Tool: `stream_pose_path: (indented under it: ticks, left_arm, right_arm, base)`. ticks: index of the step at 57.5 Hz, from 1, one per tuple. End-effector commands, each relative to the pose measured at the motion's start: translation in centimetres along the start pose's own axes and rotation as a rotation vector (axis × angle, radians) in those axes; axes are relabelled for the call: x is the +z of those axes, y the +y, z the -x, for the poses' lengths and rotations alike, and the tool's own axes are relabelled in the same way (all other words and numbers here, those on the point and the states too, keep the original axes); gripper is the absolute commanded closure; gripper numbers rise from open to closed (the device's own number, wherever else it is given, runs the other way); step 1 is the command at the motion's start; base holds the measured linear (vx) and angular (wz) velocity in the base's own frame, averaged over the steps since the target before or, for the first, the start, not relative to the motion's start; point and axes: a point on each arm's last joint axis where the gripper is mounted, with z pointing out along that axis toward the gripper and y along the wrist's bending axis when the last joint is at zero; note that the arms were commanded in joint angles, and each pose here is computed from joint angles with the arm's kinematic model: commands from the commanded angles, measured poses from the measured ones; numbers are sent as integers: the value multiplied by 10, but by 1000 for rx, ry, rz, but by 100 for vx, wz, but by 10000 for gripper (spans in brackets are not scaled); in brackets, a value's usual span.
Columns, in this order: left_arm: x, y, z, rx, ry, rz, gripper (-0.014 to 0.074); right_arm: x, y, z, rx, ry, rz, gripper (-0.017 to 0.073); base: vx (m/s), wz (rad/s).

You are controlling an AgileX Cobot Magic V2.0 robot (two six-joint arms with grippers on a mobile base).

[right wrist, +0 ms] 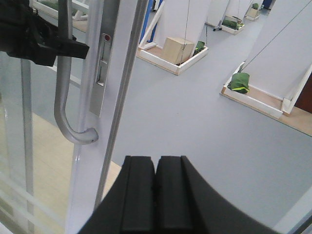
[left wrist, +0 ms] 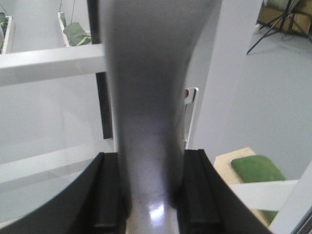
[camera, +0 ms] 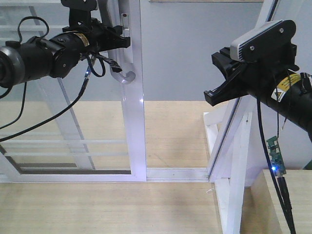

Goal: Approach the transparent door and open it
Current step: 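Grasp the handle with the left gripper and push the door farther open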

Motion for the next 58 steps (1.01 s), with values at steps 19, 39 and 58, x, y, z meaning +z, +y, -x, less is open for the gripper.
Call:
stream_pose_path:
  ticks: [19, 39, 58]
  left_arm:
    - [-45, 45, 63, 30, -106, 125, 596]
    - [-60, 82, 66, 5, -62, 222, 596]
    - [-66, 103, 61, -6, -13, 277, 596]
  right_arm:
    - [-7, -6, 23, -10, -141, -27, 567]
    - [-7, -6, 25, -10, -160, -29, 567]
    - [-7, -6, 25, -10, -161, -29, 567]
  base:
    - [0, 0]
    - [0, 0]
    - [0, 0]
